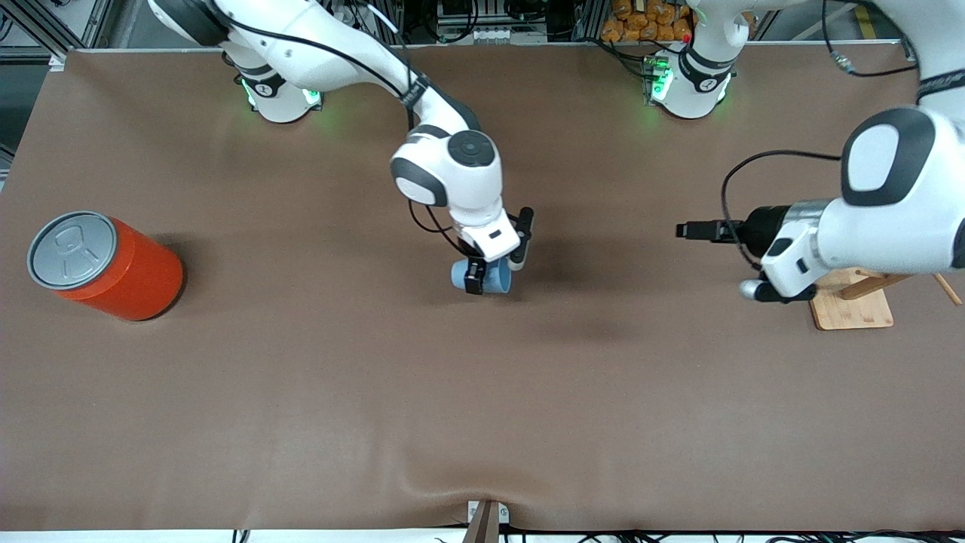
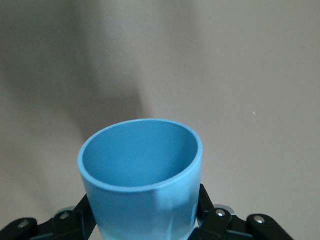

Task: Flip cup
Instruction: 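Lift the cup with the right gripper while the left gripper approaches, then lower the cup onto its side and open the right gripper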

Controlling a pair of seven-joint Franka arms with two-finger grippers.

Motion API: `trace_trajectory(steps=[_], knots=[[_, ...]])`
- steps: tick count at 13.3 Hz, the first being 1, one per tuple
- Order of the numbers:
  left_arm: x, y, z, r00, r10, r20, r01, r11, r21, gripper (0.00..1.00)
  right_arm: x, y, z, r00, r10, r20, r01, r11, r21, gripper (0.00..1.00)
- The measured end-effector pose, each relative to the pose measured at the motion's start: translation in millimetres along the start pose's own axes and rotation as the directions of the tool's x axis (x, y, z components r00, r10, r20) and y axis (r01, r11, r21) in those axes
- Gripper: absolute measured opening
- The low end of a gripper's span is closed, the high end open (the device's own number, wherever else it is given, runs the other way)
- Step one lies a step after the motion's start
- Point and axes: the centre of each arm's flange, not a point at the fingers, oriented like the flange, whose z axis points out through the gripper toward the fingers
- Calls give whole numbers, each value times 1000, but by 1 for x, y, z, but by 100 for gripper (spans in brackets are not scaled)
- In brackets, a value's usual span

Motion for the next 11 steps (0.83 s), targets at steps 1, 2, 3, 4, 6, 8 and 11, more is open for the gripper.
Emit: trace_trajectory(steps=[1,2,3,4,6,8,11], knots=[[10,-3,11,1000,-11,19,11,999,-32,100,9,-12,13,1000,-7,6,7,1000,-22,78],[19,-6,22,999,-22,36,24,998,-60,100,15,-23,25,1000,-8,9,8,999,-39,78],[28,-9,32,998,-33,50,38,995,-90,100,20,-32,34,1000,-11,9,11,999,-51,78],[37,-12,43,997,-43,69,51,992,-118,100,23,-38,41,1000,-13,10,13,998,-59,78],[53,-18,69,993,-57,107,73,986,-151,100,25,-40,44,1000,8,10,-7,998,-66,93],[64,-22,85,990,-68,121,87,983,-164,100,29,-28,34,999,31,-9,-32,996,-83,100],[66,-18,88,989,-73,132,101,969,-224,100,29,5,5,992,126,-27,-127,989,-80,100]])
